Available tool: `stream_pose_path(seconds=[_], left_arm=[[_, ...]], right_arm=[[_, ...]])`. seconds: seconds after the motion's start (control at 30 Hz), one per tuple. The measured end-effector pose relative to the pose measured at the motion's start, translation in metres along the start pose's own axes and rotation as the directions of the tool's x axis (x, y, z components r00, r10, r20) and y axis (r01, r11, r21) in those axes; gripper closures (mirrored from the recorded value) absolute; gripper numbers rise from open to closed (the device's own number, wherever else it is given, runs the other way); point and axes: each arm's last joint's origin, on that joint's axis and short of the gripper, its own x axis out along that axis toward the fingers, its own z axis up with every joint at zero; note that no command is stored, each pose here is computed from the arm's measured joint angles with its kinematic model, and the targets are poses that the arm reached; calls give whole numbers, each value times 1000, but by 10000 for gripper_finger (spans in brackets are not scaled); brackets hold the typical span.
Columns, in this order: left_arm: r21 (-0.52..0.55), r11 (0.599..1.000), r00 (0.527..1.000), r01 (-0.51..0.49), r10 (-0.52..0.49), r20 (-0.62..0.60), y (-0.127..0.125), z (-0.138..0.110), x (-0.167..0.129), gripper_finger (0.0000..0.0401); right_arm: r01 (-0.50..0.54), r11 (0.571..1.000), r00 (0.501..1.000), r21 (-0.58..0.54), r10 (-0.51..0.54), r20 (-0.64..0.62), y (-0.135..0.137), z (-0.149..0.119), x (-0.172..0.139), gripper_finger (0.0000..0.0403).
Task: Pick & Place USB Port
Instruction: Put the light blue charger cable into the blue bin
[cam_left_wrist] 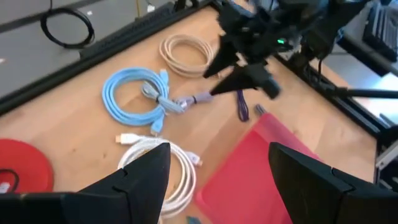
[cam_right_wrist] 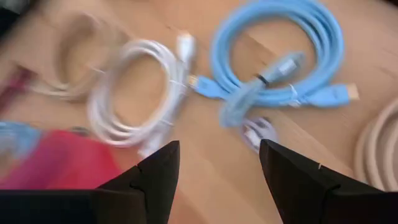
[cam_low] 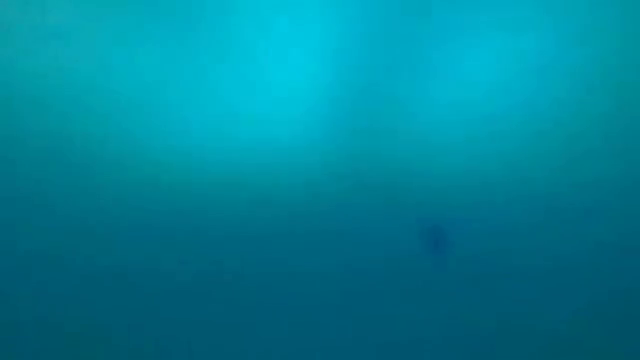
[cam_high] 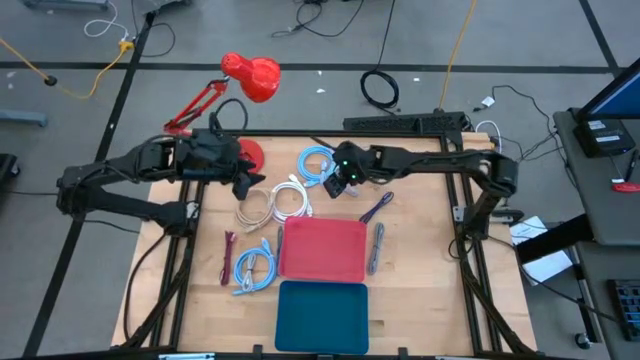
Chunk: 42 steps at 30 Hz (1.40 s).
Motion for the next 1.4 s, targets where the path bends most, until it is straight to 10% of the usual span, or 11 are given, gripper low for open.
stream_pose_path(seconds=[0.6,1.4], left_arm=[[-12,1000,998,-18,17,-55,1,-15,13,128],[-34,999,995,1,-5,-96,-9,-32,18,128]], right_arm=[[-67,998,993,20,65,95,-4,11,36,283],[-95,984,995,148,96,0,-25,3,84,238]])
